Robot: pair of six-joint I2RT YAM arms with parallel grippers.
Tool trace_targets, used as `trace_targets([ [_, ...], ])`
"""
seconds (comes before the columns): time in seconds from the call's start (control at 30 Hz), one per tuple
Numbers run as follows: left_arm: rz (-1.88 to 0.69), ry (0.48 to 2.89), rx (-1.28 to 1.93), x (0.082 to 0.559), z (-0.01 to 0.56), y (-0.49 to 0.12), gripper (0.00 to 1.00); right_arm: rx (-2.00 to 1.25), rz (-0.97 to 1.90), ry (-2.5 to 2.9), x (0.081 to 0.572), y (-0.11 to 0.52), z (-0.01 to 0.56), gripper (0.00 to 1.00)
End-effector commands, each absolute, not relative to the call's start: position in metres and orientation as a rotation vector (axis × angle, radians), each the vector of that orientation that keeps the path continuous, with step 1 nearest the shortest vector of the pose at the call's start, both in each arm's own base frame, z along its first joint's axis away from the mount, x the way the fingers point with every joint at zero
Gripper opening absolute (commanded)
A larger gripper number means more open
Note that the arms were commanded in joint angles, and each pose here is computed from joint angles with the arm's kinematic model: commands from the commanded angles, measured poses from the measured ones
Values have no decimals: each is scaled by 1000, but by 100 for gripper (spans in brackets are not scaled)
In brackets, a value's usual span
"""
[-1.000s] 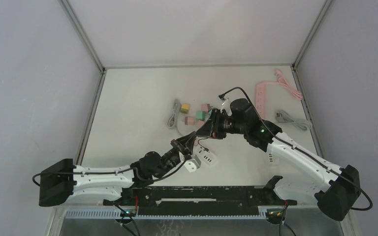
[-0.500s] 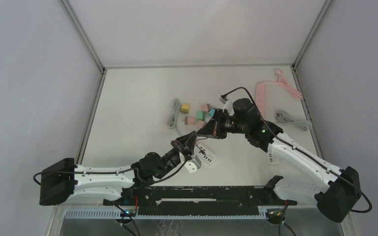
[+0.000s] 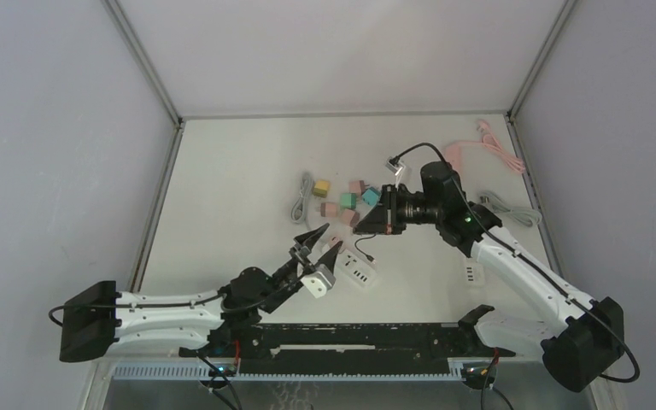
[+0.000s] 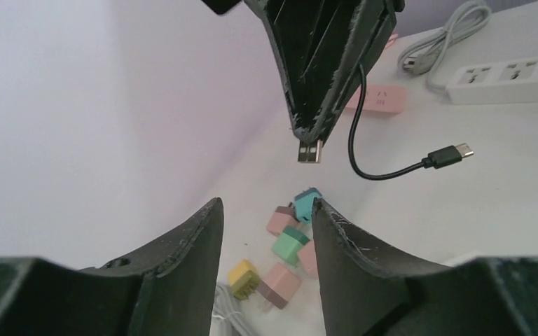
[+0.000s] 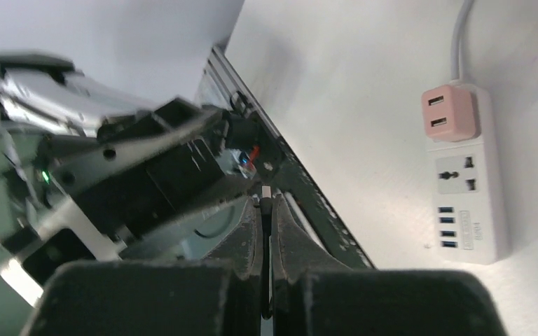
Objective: Insert the plug
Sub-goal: Adjust the plug.
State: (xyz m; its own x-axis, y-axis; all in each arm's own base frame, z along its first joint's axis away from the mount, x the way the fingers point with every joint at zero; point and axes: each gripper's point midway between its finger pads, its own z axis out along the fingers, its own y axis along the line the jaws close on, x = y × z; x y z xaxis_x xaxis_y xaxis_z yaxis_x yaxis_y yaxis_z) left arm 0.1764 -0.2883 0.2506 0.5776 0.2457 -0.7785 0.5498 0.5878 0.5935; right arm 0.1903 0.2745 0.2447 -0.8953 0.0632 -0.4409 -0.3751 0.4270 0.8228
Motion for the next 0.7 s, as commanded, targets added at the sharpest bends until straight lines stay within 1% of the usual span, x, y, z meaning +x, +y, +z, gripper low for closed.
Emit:
trace_targets([
  [0.0,-359,1054,856,170,246,-282,55,-660,1428,2060,173,269,274,0],
  [0.17,-481,1186,692,173,243,-270,64,-828,1340,1937,166,261,278,0],
  [0.33,-601,1402,471,185,226,-256,72,-942,1211,1869,163,249,275,0],
  [0.47,-715,1553,329,192,212,-252,73,-1070,1126,1815,154,239,270,1],
  [0.57,-742,1641,217,199,200,-244,76,-1170,1055,1774,148,233,265,3],
  [0.67,-782,1717,117,205,191,-239,79,-1363,983,1666,137,228,258,2],
])
